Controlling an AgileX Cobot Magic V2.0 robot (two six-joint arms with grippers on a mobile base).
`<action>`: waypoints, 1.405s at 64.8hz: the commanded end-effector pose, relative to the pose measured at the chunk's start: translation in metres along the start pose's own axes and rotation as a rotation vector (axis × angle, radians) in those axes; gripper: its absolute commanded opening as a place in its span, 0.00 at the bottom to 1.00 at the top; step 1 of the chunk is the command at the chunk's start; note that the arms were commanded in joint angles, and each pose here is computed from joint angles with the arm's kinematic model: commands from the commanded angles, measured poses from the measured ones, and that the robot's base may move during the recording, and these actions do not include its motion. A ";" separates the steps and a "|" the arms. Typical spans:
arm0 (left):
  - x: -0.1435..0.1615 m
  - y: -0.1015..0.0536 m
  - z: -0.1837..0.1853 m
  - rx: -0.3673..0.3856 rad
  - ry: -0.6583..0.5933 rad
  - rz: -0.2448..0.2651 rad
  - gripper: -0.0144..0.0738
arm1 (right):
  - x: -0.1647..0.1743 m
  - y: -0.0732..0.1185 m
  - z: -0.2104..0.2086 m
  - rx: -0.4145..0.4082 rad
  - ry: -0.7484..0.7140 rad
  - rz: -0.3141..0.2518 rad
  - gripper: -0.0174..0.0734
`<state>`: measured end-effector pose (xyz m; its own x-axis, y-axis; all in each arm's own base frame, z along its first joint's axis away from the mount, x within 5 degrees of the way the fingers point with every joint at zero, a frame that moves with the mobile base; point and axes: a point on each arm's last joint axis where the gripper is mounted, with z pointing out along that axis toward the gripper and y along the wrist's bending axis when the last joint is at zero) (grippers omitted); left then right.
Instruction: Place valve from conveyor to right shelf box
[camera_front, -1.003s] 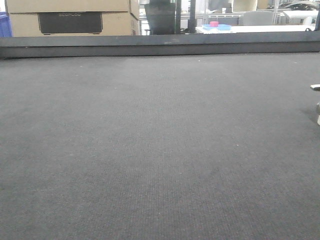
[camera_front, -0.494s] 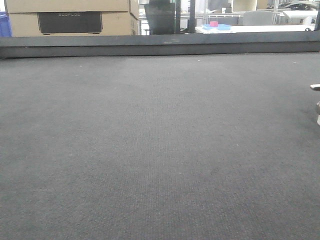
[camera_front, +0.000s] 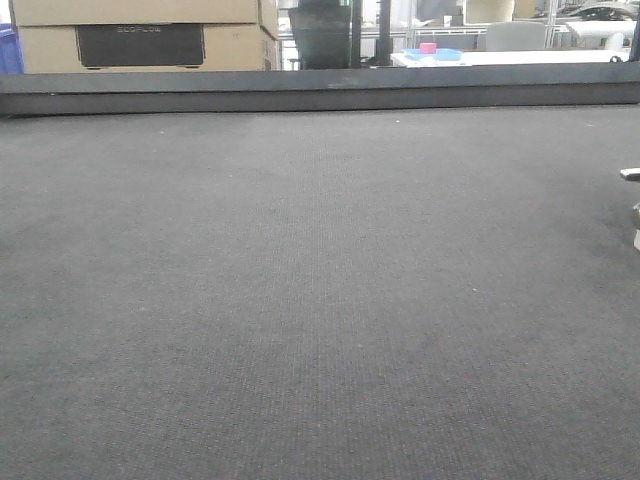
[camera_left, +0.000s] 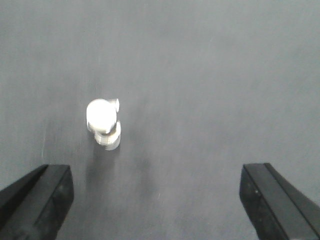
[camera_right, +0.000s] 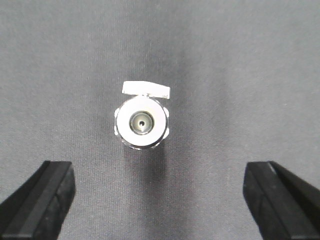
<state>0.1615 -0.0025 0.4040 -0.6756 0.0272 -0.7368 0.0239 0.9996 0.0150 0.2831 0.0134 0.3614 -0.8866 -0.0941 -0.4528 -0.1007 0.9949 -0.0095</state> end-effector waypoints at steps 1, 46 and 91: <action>-0.005 0.000 0.015 -0.002 0.070 -0.004 0.81 | -0.005 0.000 0.007 -0.005 -0.001 -0.022 0.82; -0.010 0.000 0.041 -0.001 0.134 -0.003 0.81 | -0.017 0.001 0.112 -0.054 0.225 -0.021 0.82; -0.008 0.001 0.038 -0.015 0.169 0.005 0.81 | -0.017 0.000 0.117 -0.051 0.240 -0.033 0.02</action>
<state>0.1967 -0.0025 0.3801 -0.7904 0.0289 -0.6119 0.0215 0.9996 0.0194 0.3558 0.0203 0.2487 -0.9731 -0.1210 -0.1958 -0.1322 0.9902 0.0450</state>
